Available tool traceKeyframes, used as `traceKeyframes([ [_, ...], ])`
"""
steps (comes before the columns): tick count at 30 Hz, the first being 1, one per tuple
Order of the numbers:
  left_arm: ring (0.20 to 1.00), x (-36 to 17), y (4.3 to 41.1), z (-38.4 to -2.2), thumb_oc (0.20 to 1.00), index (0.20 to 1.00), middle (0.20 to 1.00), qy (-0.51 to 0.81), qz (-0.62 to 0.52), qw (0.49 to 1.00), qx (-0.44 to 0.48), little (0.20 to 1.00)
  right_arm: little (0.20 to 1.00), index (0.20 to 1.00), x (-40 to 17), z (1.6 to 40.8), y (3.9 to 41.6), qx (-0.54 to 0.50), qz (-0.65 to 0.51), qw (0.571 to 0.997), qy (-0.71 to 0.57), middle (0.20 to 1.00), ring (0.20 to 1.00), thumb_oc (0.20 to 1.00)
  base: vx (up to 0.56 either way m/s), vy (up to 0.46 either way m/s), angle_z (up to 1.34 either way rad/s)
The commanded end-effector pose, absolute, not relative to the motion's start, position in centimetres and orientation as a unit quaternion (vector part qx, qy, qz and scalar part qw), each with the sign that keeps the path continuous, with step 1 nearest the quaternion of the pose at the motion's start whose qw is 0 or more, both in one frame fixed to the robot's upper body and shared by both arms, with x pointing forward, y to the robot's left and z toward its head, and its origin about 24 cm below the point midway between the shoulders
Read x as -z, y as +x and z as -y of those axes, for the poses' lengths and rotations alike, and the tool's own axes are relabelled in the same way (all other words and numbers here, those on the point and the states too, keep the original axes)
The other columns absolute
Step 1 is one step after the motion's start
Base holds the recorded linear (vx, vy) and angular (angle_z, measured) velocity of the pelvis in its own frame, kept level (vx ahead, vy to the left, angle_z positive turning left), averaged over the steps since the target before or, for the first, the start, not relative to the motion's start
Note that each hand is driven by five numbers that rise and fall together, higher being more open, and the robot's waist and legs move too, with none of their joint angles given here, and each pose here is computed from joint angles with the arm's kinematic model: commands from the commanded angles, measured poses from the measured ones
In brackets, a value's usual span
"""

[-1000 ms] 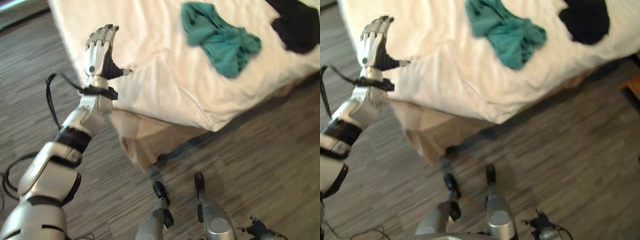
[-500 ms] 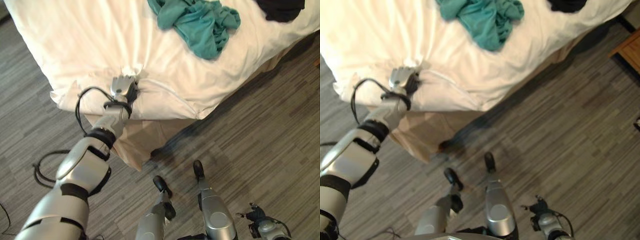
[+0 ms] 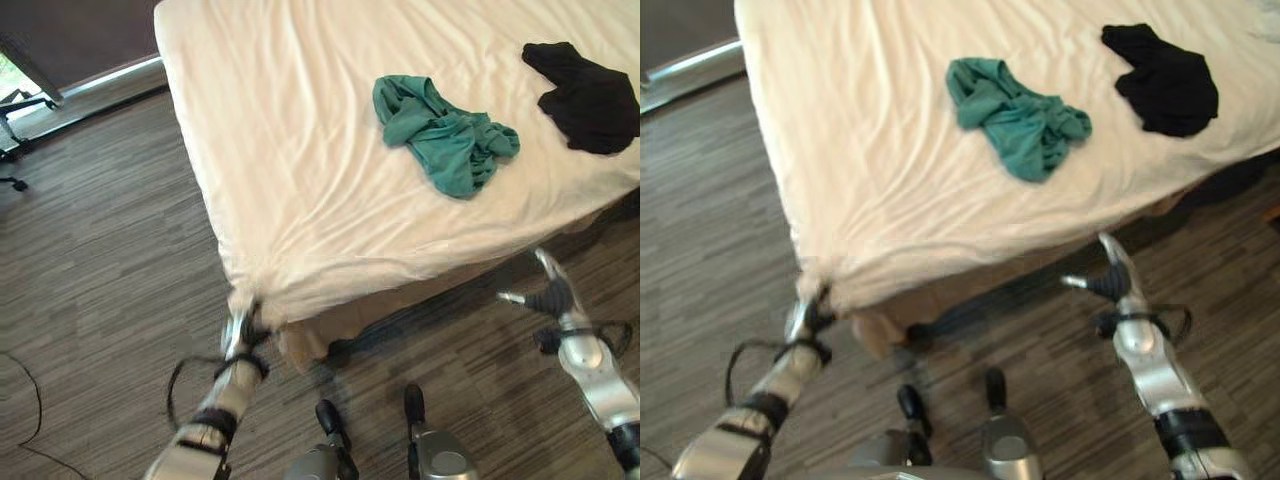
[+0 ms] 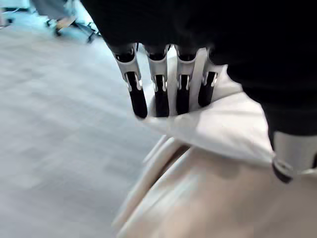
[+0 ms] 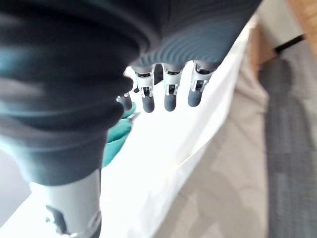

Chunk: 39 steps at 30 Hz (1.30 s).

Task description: Tidy up the quilt and then pick up the clothes from the bed and put them into the laundry hamper.

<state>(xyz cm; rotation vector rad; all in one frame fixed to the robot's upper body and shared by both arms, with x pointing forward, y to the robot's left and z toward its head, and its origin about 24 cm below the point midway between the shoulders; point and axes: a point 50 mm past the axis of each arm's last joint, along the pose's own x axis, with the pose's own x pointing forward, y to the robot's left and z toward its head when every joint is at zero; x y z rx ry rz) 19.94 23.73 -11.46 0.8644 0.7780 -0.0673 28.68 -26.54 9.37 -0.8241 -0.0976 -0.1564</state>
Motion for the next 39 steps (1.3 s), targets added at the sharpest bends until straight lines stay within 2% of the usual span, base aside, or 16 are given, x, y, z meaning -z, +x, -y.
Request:
traceKeyframes([
  [1,1.000,15.7,6.4,-27.0,1.000,1.000,1.000,0.404,-0.594,0.691,0.080,1.000,0.570,0.570,-16.0,23.9,31.1,0.073,0.194,0.893,-0.401,0.570,0.570,0.570,-0.05,-0.046,0.23],
  [2,1.000,16.1,4.8,-26.5,1.000,1.000,1.000,0.409,-0.607,0.672,0.114,1.000,0.200,0.200,-18.2,21.1,32.3,0.034,0.239,0.891,-0.385,0.200,0.200,0.200,-0.05,-0.046,0.35],
  [8,1.000,16.4,5.7,-24.8,1.000,1.000,1.000,0.412,-0.573,0.690,0.163,1.000,0.200,0.200,-23.5,14.8,37.0,-0.039,0.282,0.880,-0.380,0.200,0.200,0.200,-0.10,-0.074,0.79],
  [13,1.000,16.3,7.7,-23.4,1.000,1.000,1.000,0.427,-0.530,0.707,0.192,1.000,0.200,0.200,-23.1,12.0,39.5,-0.060,0.237,0.895,-0.373,0.200,0.200,0.200,-0.09,-0.030,0.61],
  [15,1.000,16.2,9.0,-22.3,1.000,1.000,1.000,0.431,-0.505,0.721,0.201,1.000,0.200,0.200,-20.7,10.8,40.3,-0.078,0.188,0.906,-0.372,0.200,0.200,0.200,-0.05,0.026,0.49],
  [16,1.000,16.1,10.4,-21.0,1.000,1.000,1.000,0.430,-0.479,0.736,0.209,1.000,0.200,0.200,-15.9,10.1,40.3,-0.099,0.110,0.922,-0.359,0.200,0.200,0.200,-0.02,0.050,0.35],
  [18,1.000,16.1,10.9,-20.2,1.000,1.000,1.000,0.427,-0.470,0.743,0.213,1.000,0.200,0.200,-11.9,9.7,39.6,-0.120,0.045,0.927,-0.353,0.200,0.200,0.200,-0.01,0.049,0.17],
  [19,1.000,16.1,10.9,-20.2,1.000,1.000,1.000,0.427,-0.470,0.743,0.213,1.000,0.200,0.200,-11.9,9.7,39.6,-0.120,0.045,0.927,-0.353,0.200,0.200,0.200,0.00,0.053,-0.03],
  [20,1.000,16.1,11.1,-19.7,1.000,1.000,1.000,0.426,-0.467,0.745,0.213,1.000,0.200,0.200,-7.2,9.0,37.8,-0.158,-0.020,0.921,-0.356,0.200,0.200,0.200,0.00,0.037,-0.07],
  [25,1.000,16.1,11.3,-20.4,1.000,1.000,1.000,0.429,-0.480,0.740,0.192,1.000,0.200,0.200,0.1,8.5,32.8,-0.247,-0.108,0.899,-0.345,0.200,0.200,0.200,0.01,0.046,0.00],
  [29,1.000,16.0,11.3,-21.5,1.000,1.000,1.000,0.437,-0.492,0.732,0.177,1.000,0.200,0.200,-0.8,8.3,31.5,-0.281,-0.067,0.907,-0.308,0.200,0.200,0.200,0.03,0.038,-0.02],
  [33,1.000,15.5,11.7,-23.0,1.000,1.000,1.000,0.442,-0.498,0.732,0.147,1.000,0.200,0.200,-10.3,9.8,30.3,-0.314,0.129,0.910,-0.236,0.200,0.200,0.200,0.05,0.035,-0.17],
  [36,1.000,15.6,11.6,-22.9,1.000,1.000,1.000,0.436,-0.500,0.736,0.138,1.000,0.200,0.200,-14.3,11.6,30.3,-0.272,0.204,0.916,-0.213,0.200,0.200,0.200,0.00,0.004,-0.50],
  [37,1.000,15.6,11.8,-22.5,1.000,1.000,1.000,0.430,-0.497,0.743,0.129,1.000,0.200,0.200,-16.4,12.6,31.1,-0.221,0.242,0.921,-0.212,0.200,0.200,0.200,-0.03,0.012,-0.29],
  [38,1.000,15.5,11.9,-22.5,1.000,1.000,1.000,0.430,-0.496,0.743,0.129,1.000,0.200,0.200,-16.4,12.6,31.1,-0.221,0.242,0.921,-0.212,0.200,0.200,0.200,-0.06,0.062,-0.26],
  [39,1.000,15.5,12.4,-22.1,1.000,1.000,1.000,0.432,-0.486,0.750,0.121,1.000,0.200,0.200,-17.0,13.7,32.7,-0.161,0.239,0.932,-0.218,0.200,0.200,0.200,-0.05,0.082,-0.35],
])
